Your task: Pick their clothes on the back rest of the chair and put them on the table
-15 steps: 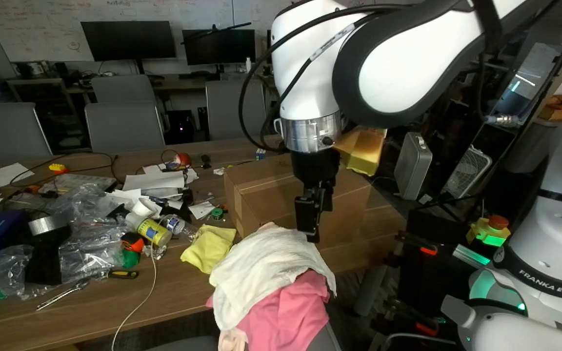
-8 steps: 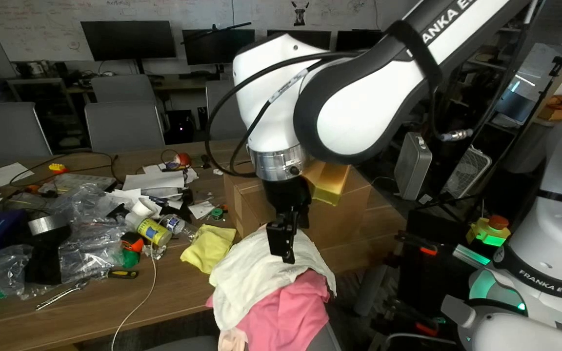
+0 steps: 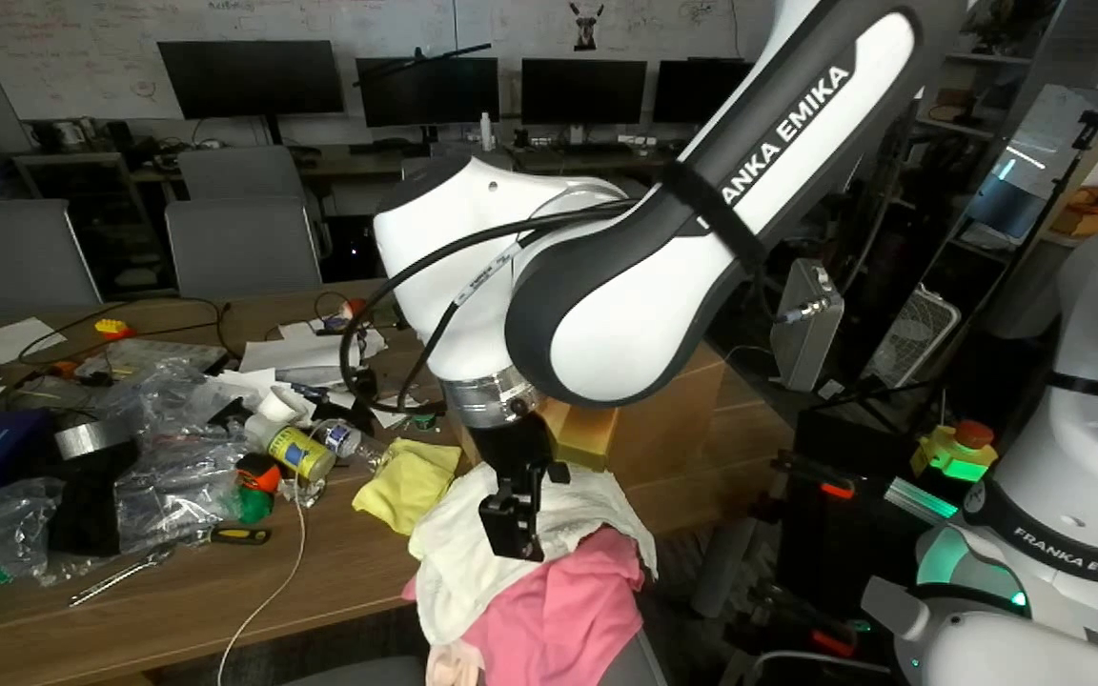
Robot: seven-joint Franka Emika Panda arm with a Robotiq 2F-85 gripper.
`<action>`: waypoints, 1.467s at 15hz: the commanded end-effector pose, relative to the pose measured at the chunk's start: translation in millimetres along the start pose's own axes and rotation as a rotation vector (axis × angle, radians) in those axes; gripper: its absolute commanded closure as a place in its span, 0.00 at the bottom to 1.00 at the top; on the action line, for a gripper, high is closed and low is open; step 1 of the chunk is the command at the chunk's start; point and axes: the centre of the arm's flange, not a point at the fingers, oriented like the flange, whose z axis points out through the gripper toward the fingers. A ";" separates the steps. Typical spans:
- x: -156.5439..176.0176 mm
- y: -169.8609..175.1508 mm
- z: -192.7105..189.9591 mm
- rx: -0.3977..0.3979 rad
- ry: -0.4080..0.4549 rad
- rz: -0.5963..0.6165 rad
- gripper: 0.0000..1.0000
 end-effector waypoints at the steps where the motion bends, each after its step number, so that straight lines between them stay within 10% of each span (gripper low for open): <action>1: 20.3 -8.7 -0.6 -0.034 -0.018 -0.010 0.00; 9: 35.9 3.4 12.1 -0.038 -0.030 0.024 0.01; 10: 36.7 4.5 12.4 -0.037 -0.032 0.027 0.26; 22: 36.7 15.1 2.2 -0.057 -0.069 0.061 1.00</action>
